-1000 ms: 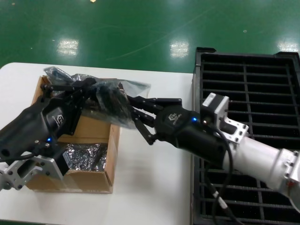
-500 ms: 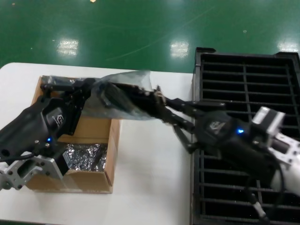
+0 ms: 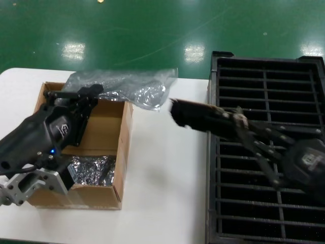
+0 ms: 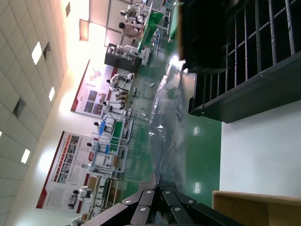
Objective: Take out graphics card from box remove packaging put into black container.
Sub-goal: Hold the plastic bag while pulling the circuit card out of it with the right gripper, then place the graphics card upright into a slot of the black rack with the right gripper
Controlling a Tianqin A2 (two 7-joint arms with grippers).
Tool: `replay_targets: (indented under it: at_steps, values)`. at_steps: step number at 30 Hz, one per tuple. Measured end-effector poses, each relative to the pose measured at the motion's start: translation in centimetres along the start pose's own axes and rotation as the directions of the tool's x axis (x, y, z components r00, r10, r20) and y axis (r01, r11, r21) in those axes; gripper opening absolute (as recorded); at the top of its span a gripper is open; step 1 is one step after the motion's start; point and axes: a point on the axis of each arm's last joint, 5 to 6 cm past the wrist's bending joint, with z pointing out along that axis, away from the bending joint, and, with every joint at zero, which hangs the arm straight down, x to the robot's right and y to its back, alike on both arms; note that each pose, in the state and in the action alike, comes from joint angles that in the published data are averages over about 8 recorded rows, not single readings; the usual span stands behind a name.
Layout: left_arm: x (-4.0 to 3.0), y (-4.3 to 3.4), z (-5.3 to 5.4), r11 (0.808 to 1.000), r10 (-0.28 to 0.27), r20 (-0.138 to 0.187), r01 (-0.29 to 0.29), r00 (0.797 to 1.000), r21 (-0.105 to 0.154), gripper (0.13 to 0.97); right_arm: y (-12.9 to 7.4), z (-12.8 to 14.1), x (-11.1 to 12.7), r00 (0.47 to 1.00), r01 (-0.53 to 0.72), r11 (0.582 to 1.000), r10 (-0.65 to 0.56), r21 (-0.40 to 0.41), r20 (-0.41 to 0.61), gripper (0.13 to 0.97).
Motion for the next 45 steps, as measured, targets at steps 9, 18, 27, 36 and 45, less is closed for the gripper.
replay_targets:
  at_steps: [9, 18, 27, 36, 45]
  values:
    - [0.0, 0.0, 0.0, 1.0, 0.0, 0.0, 0.0, 1.0, 0.0, 0.139, -0.1, -2.9, 1.4, 0.995, 0.089, 0.989, -0.094, -0.115, -0.037, 0.185]
    - [0.0, 0.0, 0.0, 1.0, 0.0, 0.0, 0.0, 1.0, 0.0, 0.139, -0.1, -3.0, 1.4, 0.995, 0.092, 0.989, -0.097, -0.12, -0.038, 0.185]
    - [0.0, 0.0, 0.0, 1.0, 0.0, 0.0, 0.0, 1.0, 0.0, 0.139, -0.4, -2.8, 2.0, 0.991, 0.134, 0.976, -0.134, -0.173, 0.014, 0.185]
    - [0.0, 0.0, 0.0, 1.0, 0.0, 0.0, 0.0, 1.0, 0.0, 0.139, -2.8, -3.0, 3.7, 0.967, 0.246, 0.93, -0.216, -0.273, 0.135, 0.185]
    - [0.0, 0.0, 0.0, 1.0, 0.0, 0.0, 0.0, 1.0, 0.0, 0.139, -6.1, -2.7, 5.1, 0.916, 0.37, 0.866, -0.28, -0.338, 0.286, 0.185]
